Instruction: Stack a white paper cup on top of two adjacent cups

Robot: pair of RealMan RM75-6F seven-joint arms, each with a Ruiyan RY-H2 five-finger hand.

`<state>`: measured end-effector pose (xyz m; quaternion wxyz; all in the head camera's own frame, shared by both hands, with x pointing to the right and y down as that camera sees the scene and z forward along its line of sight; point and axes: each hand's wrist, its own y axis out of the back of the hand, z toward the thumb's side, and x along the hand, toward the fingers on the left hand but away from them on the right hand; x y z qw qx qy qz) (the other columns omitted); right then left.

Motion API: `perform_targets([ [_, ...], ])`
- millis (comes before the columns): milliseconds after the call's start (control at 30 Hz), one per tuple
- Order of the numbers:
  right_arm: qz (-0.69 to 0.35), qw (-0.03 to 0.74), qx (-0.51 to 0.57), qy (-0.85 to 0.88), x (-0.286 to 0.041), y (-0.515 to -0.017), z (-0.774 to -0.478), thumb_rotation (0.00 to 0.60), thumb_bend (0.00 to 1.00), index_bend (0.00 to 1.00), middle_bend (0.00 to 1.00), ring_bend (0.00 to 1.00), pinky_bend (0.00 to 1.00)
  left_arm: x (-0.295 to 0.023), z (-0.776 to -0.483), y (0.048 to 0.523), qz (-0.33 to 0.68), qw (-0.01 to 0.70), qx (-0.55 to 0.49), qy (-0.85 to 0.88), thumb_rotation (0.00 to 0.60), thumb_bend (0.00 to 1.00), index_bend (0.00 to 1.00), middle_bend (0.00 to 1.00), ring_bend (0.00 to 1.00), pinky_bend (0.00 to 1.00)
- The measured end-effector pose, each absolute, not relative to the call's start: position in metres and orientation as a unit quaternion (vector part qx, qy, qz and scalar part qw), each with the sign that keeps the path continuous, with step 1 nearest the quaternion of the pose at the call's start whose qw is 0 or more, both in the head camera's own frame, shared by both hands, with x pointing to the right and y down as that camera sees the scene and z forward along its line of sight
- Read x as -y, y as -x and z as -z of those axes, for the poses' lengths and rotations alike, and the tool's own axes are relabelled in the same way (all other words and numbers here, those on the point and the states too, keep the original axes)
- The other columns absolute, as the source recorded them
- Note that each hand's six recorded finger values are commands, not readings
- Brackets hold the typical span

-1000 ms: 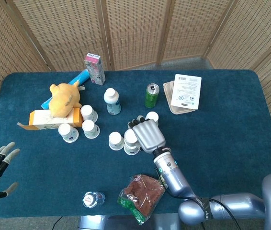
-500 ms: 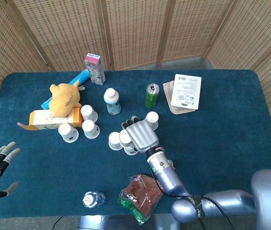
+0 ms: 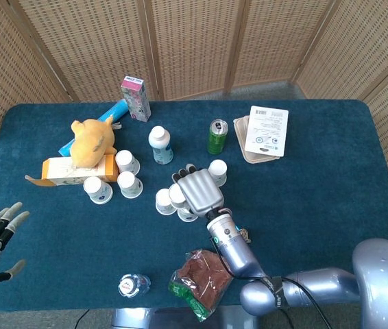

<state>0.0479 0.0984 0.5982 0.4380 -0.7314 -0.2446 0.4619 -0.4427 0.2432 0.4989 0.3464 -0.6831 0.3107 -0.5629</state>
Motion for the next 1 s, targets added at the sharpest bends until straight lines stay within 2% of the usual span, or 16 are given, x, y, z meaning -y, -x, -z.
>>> perform_targets([
  [667, -0.468, 0.435, 0.237, 0.732, -0.1021, -0.0442, -0.6018, 0.600, 0.30, 0.40, 0.38, 0.25, 0.54, -0.2437, -0.4982, 0.4431, 0.562, 0.345, -0.311, 0.684, 0.600, 0.31, 0.06, 0.00, 0.00, 0.00],
  [767, -0.467, 0.434, 0.237, 0.733, -0.1020, -0.0442, -0.6016, 0.600, 0.24, 0.34, 0.37, 0.25, 0.54, -0.2434, -0.4980, 0.4437, 0.562, 0.344, -0.312, 0.684, 0.600, 0.31, 0.06, 0.00, 0.00, 0.00],
  [1000, -0.465, 0.432, 0.241, 0.734, -0.1012, -0.0465, -0.5999, 0.600, 0.21, 0.26, 0.36, 0.25, 0.54, -0.2436, -0.4974, 0.4439, 0.561, 0.344, -0.312, 0.685, 0.600, 0.31, 0.06, 0.00, 0.00, 0.00],
])
